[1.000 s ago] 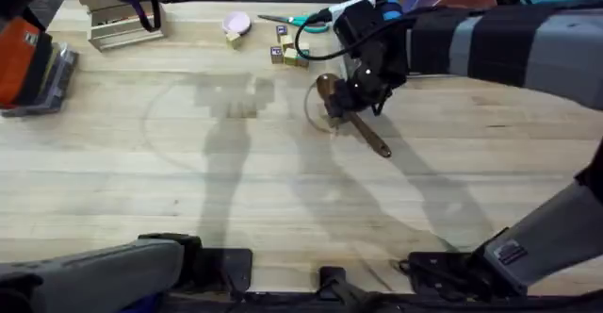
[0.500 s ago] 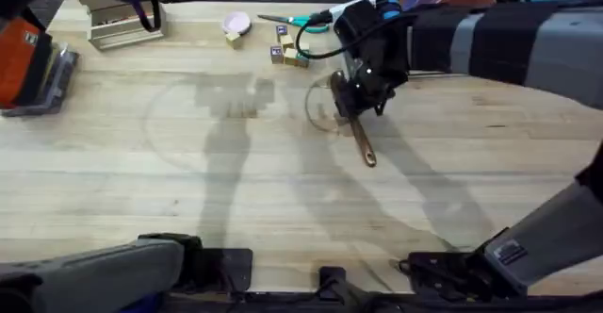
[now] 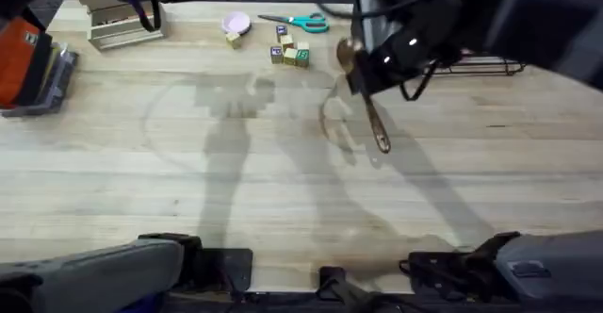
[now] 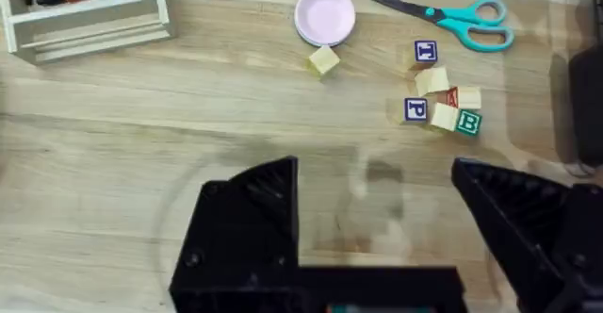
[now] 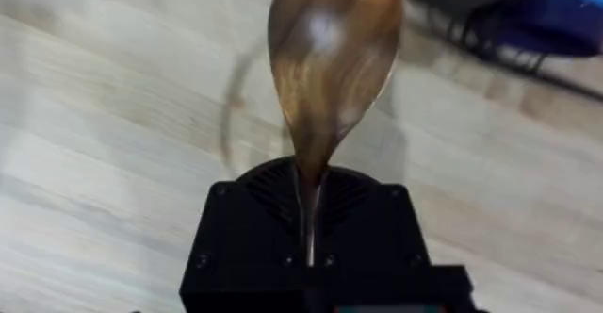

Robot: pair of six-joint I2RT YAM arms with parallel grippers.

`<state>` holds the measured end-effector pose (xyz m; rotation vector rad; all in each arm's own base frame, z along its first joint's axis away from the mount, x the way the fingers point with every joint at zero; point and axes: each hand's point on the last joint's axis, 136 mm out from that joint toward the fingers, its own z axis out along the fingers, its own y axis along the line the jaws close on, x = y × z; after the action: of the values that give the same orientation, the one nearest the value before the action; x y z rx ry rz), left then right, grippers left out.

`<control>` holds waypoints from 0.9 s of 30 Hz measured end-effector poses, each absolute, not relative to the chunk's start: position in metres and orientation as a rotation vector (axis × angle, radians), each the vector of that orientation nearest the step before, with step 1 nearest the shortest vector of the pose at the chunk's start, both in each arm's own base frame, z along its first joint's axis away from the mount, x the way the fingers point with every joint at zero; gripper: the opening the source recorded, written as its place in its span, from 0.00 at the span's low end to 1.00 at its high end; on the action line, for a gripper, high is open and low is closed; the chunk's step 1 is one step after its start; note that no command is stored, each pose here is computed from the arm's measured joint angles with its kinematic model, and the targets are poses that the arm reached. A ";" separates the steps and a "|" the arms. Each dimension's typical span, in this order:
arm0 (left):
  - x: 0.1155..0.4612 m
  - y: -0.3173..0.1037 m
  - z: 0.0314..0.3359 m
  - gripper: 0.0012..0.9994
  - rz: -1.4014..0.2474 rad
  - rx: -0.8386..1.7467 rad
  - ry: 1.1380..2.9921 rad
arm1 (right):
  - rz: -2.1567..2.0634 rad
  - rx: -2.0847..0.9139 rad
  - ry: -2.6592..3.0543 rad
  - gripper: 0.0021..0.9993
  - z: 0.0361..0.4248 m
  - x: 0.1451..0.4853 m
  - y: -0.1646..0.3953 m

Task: Pick up the spoon on the table one by one and put them onto the rack

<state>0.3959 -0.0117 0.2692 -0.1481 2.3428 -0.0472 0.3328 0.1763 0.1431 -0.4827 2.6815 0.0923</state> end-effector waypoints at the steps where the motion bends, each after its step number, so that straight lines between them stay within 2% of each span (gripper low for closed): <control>1: 0.396 -0.012 0.269 0.99 -0.047 -0.148 2.343 | 0.107 -0.475 2.650 0.03 0.154 0.334 0.177; 8: 0.396 -0.012 0.269 0.99 -0.047 -0.148 2.343 | 0.214 -0.416 2.393 0.03 0.222 0.351 0.186; 14: 0.396 -0.012 0.269 0.99 -0.047 -0.148 2.343 | 0.259 -0.447 2.106 0.03 0.282 0.380 0.203; 21: 0.396 -0.012 0.269 0.99 -0.047 -0.148 2.343 | 0.203 -0.508 1.879 0.03 0.321 0.409 0.209; 27: 0.396 -0.012 0.269 0.99 -0.047 -0.148 2.343 | 0.107 -0.419 1.805 0.03 0.338 0.436 0.180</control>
<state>0.3959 -0.0117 0.2692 -0.1481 2.3428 -0.0472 0.4360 0.1802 0.3375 -0.4188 1.8048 0.1070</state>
